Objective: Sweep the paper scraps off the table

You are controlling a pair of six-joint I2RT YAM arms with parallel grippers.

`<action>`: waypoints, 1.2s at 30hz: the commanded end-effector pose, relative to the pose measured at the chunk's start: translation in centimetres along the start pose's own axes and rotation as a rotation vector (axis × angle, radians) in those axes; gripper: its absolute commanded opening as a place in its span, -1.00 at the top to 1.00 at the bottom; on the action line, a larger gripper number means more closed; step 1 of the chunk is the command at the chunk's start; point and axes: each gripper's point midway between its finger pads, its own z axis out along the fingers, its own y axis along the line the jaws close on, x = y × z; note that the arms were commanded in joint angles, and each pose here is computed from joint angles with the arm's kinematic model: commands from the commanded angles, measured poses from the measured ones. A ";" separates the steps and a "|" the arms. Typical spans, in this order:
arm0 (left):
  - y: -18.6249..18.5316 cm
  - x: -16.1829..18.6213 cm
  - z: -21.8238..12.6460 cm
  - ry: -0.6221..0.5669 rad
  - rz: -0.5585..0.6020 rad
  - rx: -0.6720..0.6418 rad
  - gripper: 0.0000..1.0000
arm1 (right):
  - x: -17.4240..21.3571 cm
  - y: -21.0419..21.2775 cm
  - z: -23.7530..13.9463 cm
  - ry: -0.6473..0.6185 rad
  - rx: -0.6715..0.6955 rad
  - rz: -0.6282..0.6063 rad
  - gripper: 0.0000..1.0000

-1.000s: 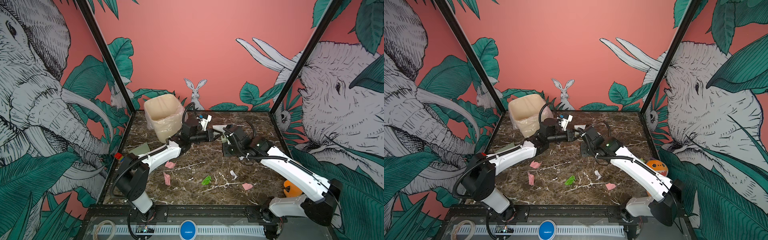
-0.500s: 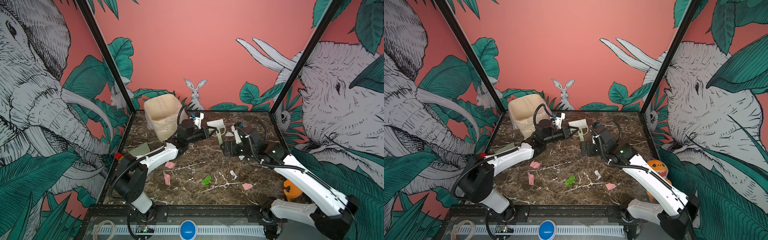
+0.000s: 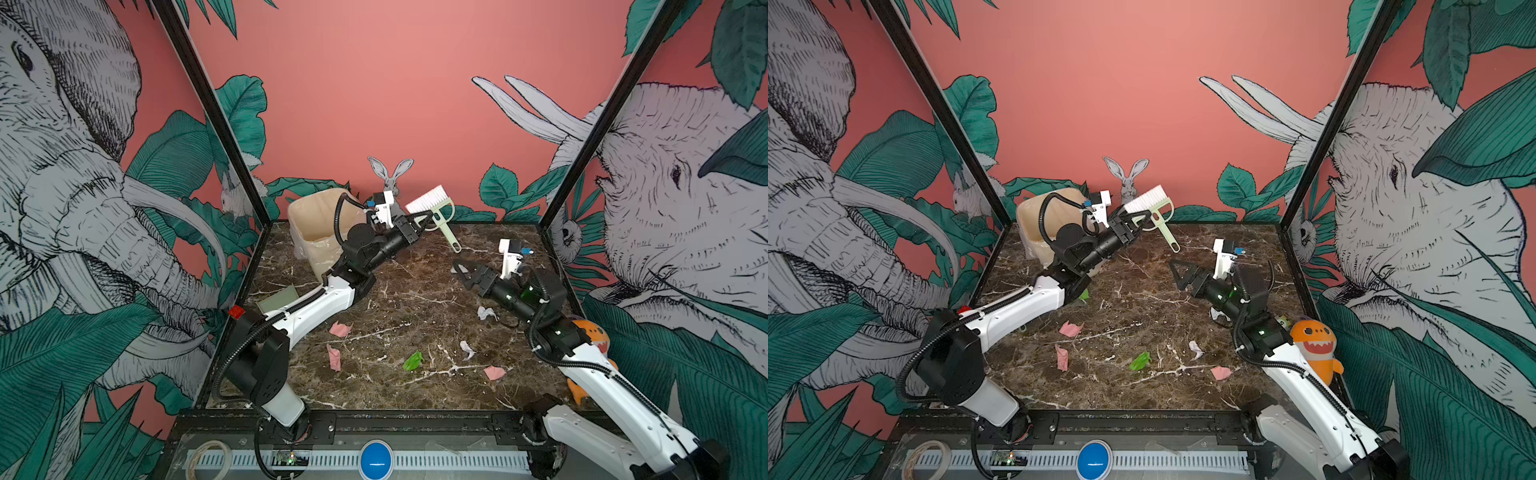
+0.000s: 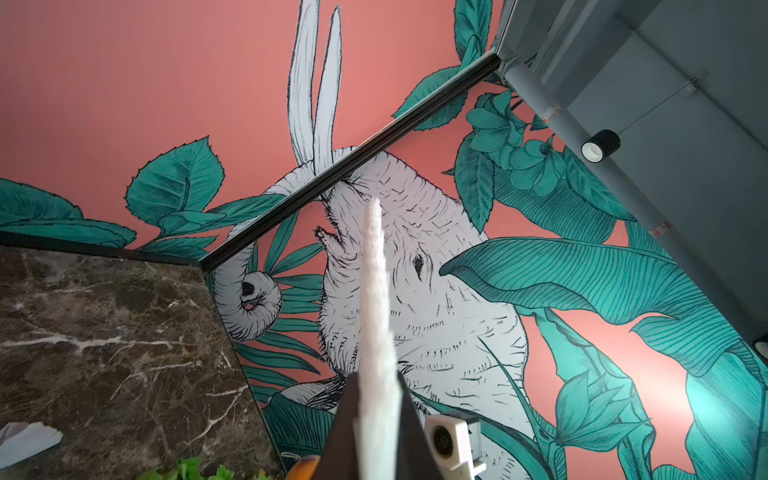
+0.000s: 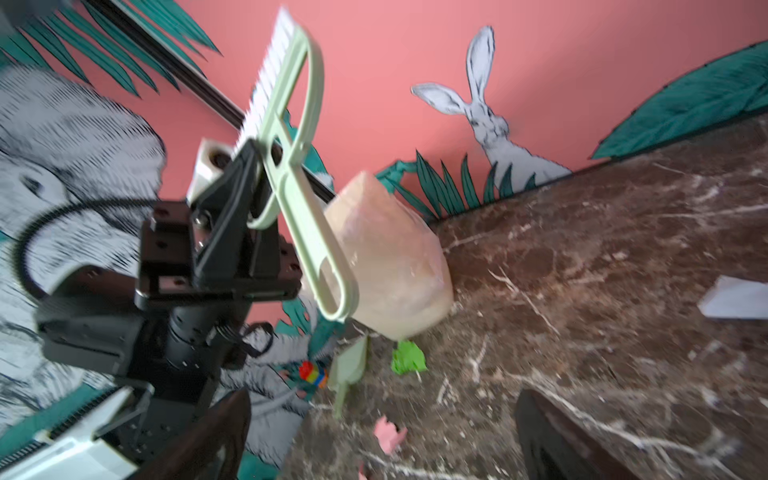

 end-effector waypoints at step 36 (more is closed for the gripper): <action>-3.9 -1.7 0.1 -0.066 0.030 0.073 1.00 | -4.6 5.0 1.9 -0.139 -0.416 0.227 0.42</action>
